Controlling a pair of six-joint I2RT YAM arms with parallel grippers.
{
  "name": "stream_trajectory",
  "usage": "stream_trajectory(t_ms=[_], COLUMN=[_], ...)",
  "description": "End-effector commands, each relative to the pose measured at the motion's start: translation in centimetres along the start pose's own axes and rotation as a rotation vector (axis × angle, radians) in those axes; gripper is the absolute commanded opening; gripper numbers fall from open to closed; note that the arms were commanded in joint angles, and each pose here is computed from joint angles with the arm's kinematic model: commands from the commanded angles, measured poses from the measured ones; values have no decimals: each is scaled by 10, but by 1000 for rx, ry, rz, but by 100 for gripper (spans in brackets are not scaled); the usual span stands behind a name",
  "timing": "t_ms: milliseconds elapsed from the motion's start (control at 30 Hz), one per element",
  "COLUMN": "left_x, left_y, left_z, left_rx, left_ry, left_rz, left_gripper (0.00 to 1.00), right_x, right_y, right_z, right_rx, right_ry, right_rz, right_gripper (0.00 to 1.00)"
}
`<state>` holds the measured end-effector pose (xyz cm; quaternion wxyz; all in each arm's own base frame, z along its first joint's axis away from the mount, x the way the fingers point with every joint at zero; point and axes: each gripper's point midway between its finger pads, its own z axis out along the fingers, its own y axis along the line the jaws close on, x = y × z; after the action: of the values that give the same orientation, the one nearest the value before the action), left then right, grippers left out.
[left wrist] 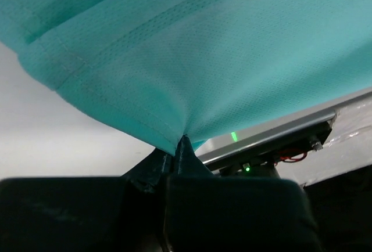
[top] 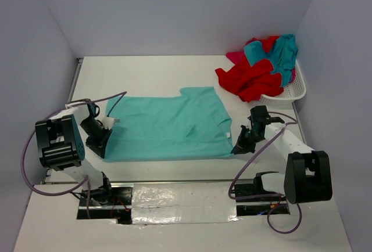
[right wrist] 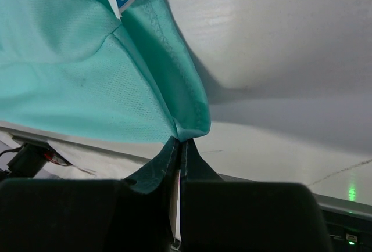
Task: Fold and stack the t-shirts
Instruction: Grap the side of the flattened tshirt furthest away from the robot with both arms
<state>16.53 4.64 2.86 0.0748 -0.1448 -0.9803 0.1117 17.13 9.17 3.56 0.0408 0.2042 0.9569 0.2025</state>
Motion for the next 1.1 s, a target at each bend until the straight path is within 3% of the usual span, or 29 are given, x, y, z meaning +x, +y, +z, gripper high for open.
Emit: stream_trajectory(t_ms=[0,33,67,100,133,167,200,233,267,333,400,433,467,500,567,600,633,667,700,733,767,800,833,900,933,1067], left_x=[20,20,20,20,19,14,15,15,4,-4,-41,-71,-88,-106,-154,-168,-191,-201,-218,-224,-233,-240,-249,-263,-269,-284], left_y=[-4,-4,-4,-4,-4,-1,1,7,18,30,52,63,67,69,75,76,81,85,92,93,101,104,109,116,117,108], left_z=[-3,-3,-5,-6,-9,-14,-20,-26,-39,-60,-95,-119,-129,-138,-154,-155,-153,-150,-143,-150,-134,-130,-120,-114,-107,-93], left_rx=[-1,-1,2,4,5,-6,-11,-36,-74,-99,-162,-181,-182,-177,-134,-109,-76,-70,-60,-67,-57,-51,-39,-40,-31,3], left_ry=[70,70,71,75,76,66,76,83,53,24,-92,-207,-272,-339,-503,-541,-578,-580,-582,-611,-594,-602,-599,-628,-624,-638], left_rz=[36,36,34,32,34,37,35,30,30,5,-33,-44,-58,-93,-96,-130,-128,-142,-166,-166,-187,-213,-217,-233,-229,-190], left_gripper=[15,26,34,43,76,79,82,99,99,99,99,99,98,93,73,40,20,3,0,0,3,23,36,56,59,65], right_x=[16,17,16,14,12,9,-5,-14,-34,-60,-95,-120,-118,-135,-156,-173,-183,-203,-213,-226,-245,-256,-268,-290,-297,-303], right_y=[-9,-9,-8,-6,-5,-4,0,4,18,33,72,94,93,122,142,171,183,207,209,215,233,235,227,240,232,215], right_z=[0,0,0,-2,-4,-5,-15,-21,-38,-56,-84,-96,-83,-96,-75,-86,-65,-78,-53,-46,-55,-47,-14,-15,10,49], right_rx=[28,28,27,24,27,36,55,64,57,70,31,28,52,21,20,-22,-36,-74,-62,-68,-95,-87,-51,-53,-30,-19], right_ry=[41,41,43,45,43,49,11,-14,-73,-146,-254,-310,-270,-319,-274,-318,-271,-329,-292,-305,-360,-359,-315,-350,-318,-271], right_rz=[13,15,14,6,2,-17,-36,-52,-81,-111,-195,-249,-255,-324,-364,-416,-432,-456,-437,-437,-448,-441,-417,-409,-393,-316], right_gripper=[0,2,25,41,54,76,87,92,100,100,100,100,100,100,100,99,65,22,0,0,9,23,40,55,61,66])
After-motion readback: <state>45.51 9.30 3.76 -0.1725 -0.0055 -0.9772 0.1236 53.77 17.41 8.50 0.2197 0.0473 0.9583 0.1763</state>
